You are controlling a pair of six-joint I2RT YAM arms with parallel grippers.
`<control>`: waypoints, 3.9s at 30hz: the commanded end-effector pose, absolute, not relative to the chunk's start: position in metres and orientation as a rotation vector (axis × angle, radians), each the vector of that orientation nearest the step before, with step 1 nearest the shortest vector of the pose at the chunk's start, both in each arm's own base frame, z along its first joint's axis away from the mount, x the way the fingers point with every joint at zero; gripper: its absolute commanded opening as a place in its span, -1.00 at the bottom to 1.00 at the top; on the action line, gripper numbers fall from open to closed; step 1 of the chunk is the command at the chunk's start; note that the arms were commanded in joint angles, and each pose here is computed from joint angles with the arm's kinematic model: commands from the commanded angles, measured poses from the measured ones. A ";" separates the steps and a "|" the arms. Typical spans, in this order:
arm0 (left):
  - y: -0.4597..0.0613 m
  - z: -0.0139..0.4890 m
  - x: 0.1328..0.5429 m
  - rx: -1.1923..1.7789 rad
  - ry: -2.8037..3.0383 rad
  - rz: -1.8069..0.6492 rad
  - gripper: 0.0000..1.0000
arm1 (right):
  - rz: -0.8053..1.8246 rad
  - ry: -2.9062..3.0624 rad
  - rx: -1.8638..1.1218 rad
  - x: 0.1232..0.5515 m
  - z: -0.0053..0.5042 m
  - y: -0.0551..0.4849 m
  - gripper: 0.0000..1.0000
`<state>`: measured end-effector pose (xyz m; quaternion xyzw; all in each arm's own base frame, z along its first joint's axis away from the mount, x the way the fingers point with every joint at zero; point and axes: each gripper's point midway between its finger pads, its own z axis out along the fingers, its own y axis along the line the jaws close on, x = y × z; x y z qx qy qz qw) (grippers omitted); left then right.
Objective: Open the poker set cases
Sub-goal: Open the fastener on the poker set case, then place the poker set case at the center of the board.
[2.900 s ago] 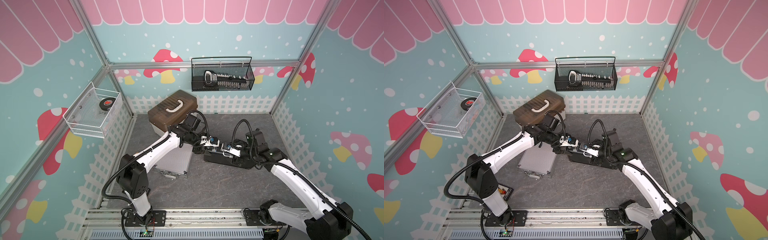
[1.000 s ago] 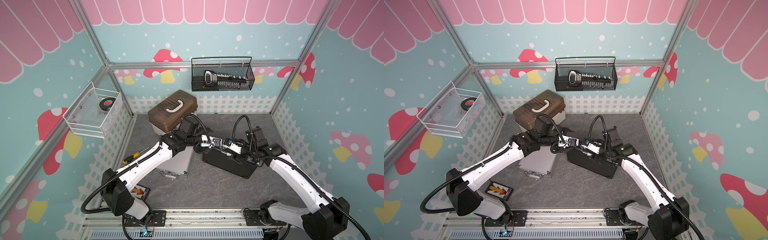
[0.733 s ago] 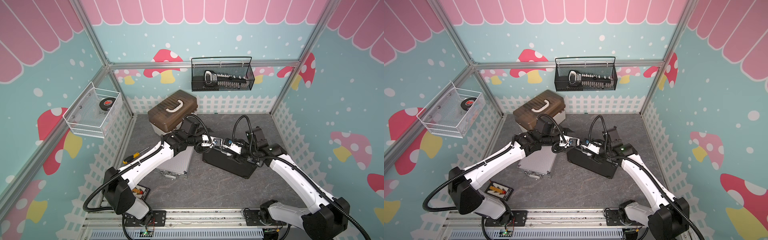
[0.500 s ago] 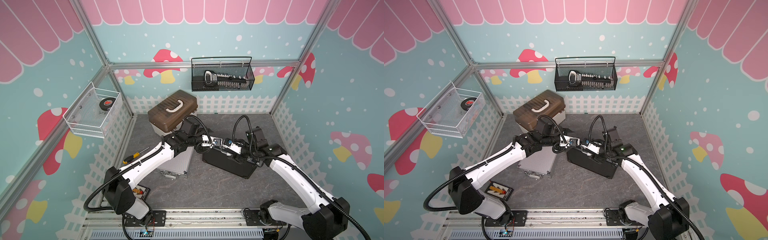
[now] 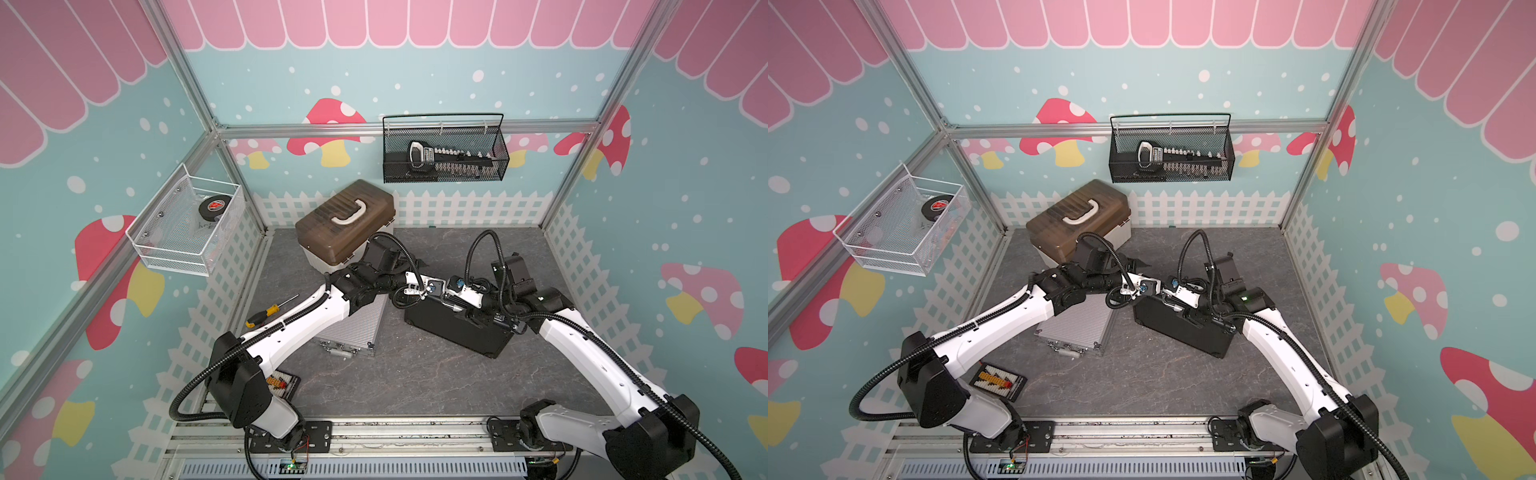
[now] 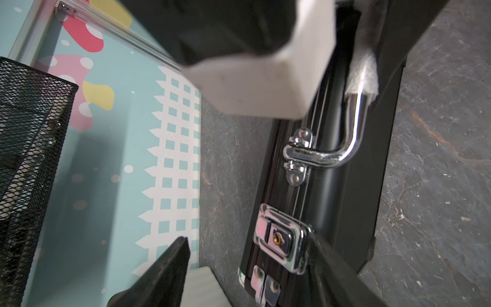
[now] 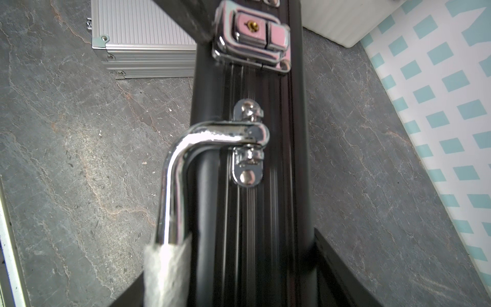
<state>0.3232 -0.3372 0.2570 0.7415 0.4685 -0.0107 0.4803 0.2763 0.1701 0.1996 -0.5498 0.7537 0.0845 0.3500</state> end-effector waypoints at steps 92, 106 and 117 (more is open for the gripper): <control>-0.236 0.360 0.372 0.765 1.586 -0.235 0.45 | -0.428 1.671 -1.638 0.269 0.153 0.171 -1.00; -0.221 0.298 0.364 0.609 1.862 -0.331 0.45 | -0.466 1.606 -2.002 0.219 0.054 0.142 -0.91; -0.216 0.323 0.349 0.577 1.780 -0.377 0.46 | -0.369 1.746 -2.064 0.193 0.025 0.133 -0.84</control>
